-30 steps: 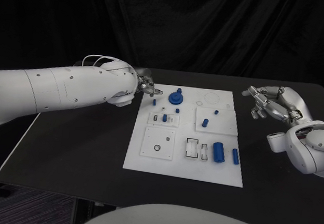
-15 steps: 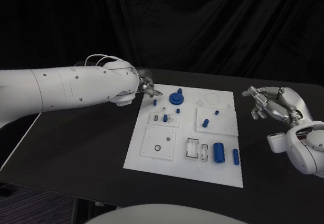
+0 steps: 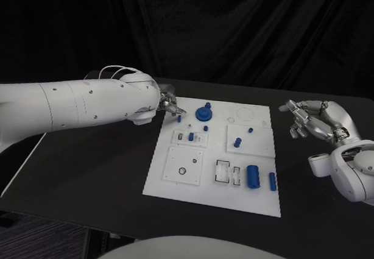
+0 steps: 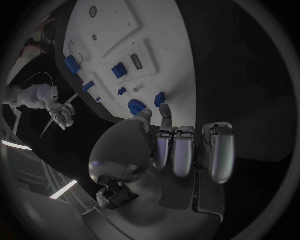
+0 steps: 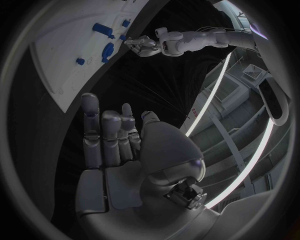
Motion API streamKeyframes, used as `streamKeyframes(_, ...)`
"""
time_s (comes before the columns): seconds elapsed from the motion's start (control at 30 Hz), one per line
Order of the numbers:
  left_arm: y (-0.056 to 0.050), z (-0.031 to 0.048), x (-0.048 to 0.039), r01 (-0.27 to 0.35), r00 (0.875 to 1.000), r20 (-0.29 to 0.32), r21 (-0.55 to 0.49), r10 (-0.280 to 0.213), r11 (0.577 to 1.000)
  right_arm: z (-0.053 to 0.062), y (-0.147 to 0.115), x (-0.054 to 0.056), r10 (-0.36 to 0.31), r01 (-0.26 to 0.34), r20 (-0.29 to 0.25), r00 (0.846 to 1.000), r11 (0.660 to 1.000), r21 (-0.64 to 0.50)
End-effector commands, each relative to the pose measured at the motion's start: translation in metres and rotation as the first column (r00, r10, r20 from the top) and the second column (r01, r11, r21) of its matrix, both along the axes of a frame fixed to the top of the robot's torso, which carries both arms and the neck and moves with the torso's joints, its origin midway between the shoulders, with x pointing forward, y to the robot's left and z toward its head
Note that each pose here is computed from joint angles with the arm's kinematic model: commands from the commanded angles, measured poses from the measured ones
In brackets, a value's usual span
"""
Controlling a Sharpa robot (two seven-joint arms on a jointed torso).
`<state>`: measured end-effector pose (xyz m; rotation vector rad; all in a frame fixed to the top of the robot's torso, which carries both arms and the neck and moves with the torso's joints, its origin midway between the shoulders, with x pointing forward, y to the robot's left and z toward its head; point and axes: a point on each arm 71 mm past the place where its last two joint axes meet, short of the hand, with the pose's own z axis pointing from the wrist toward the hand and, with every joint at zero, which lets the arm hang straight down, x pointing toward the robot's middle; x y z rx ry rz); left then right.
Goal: Assemble the parts on the task board
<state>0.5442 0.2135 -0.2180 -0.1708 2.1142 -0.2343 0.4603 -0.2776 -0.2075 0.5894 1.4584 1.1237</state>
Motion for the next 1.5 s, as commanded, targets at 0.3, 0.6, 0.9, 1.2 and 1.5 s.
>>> streamKeyframes(0.3,-0.0034,-0.0049,-0.0009,0.027,0.999,-0.025,0.006,-0.027,1.000,-0.0021,0.0006,-0.0003,0.007,-0.007,-0.019,1.000,1.000,-0.003)
streamKeyframes(0.6,-0.0041,-0.0061,-0.0005,0.032,0.999,-0.027,0.004,-0.032,0.999,-0.0026,0.0013,0.0000,0.010,-0.011,-0.024,1.000,1.000,-0.003)
streamKeyframes(0.9,-0.0035,-0.0075,0.0004,0.032,0.999,-0.030,0.005,-0.032,0.999,-0.0031,0.0017,0.0002,0.013,-0.013,-0.029,0.999,1.000,-0.003)
streamKeyframes(1.2,-0.0042,-0.0097,0.0005,0.035,0.999,-0.036,0.006,-0.035,0.999,-0.0035,0.0023,0.0003,0.014,-0.015,-0.035,0.999,1.000,-0.003)
streamKeyframes(1.5,-0.0052,-0.0115,-0.0001,0.039,0.998,-0.041,0.005,-0.039,0.999,-0.0039,0.0019,0.0003,0.013,-0.013,-0.040,0.999,1.000,-0.004)
